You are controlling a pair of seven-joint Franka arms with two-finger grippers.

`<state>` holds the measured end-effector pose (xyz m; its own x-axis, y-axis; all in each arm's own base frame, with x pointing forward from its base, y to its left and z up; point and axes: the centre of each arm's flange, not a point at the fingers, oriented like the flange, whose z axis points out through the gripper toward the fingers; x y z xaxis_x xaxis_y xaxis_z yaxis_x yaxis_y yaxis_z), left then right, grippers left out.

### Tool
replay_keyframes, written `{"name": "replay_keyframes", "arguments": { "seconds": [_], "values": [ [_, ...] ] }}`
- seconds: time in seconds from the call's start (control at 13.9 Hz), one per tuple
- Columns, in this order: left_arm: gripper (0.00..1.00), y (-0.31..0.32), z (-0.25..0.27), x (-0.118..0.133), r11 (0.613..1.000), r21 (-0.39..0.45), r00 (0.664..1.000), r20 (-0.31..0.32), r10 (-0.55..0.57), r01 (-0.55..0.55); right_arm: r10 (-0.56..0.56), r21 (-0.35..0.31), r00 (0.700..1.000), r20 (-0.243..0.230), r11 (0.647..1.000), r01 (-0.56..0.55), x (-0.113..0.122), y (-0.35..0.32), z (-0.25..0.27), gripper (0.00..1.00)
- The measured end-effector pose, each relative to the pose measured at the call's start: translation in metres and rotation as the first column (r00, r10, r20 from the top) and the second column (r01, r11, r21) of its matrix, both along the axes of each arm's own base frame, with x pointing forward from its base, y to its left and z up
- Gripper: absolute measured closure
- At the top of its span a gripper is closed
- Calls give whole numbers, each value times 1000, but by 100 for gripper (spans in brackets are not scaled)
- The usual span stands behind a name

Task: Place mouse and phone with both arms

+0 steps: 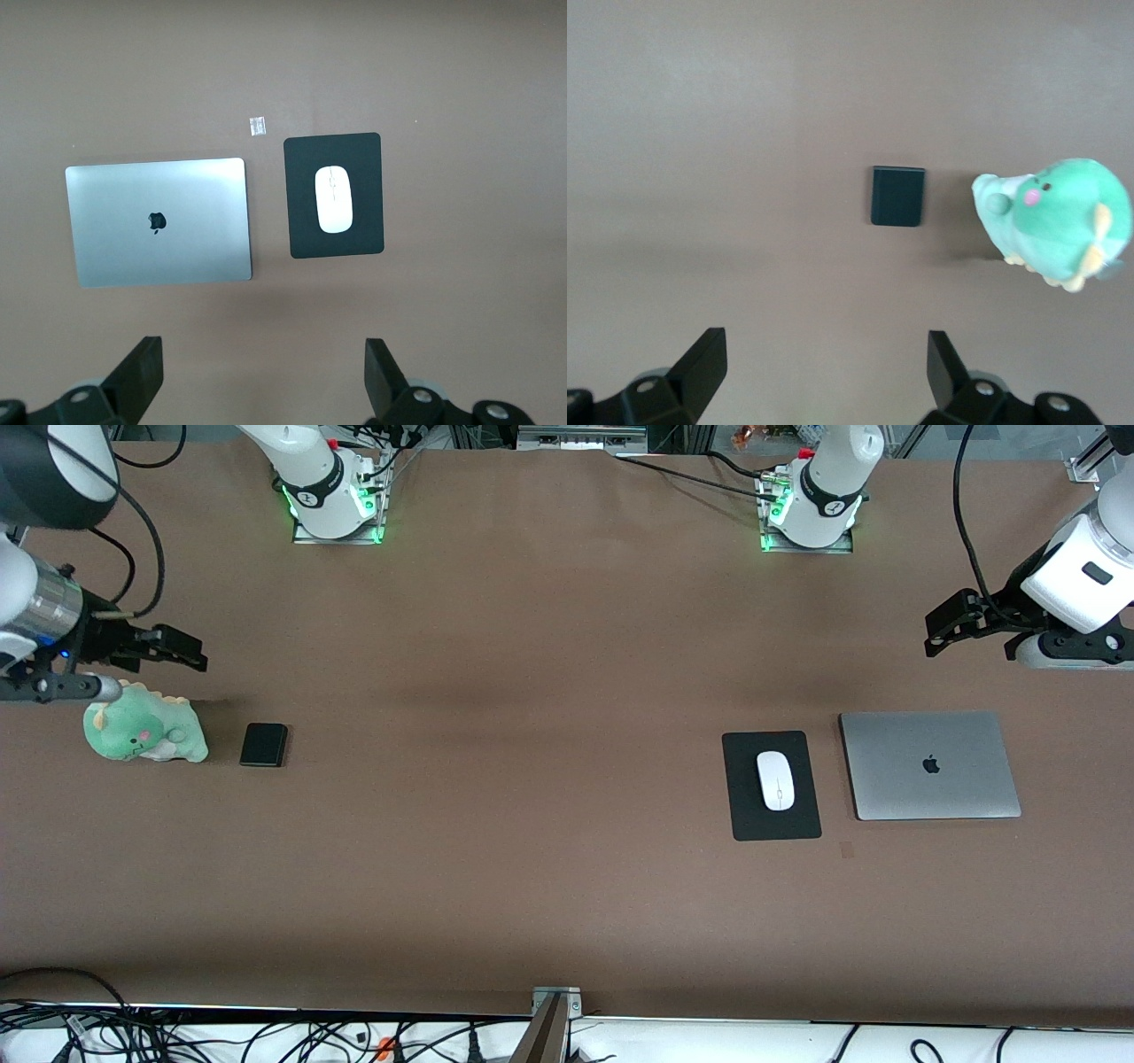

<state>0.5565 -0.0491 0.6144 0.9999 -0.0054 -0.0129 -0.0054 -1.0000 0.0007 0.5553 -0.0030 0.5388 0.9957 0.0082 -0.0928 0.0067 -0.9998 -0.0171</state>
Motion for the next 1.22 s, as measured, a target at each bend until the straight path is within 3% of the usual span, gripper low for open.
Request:
{"name": "replay_keyframes", "arguments": {
  "seconds": [0.65,1.22],
  "values": [
    [0,0,0,0,1000,0,1000,0,-1,1,6,-18,996,91,1000,-4,-18,6,64,0],
    [0,0,0,0,1000,0,1000,0,-1,1,7,-20,995,95,1000,-5,-21,7,68,0]
  ]
}}
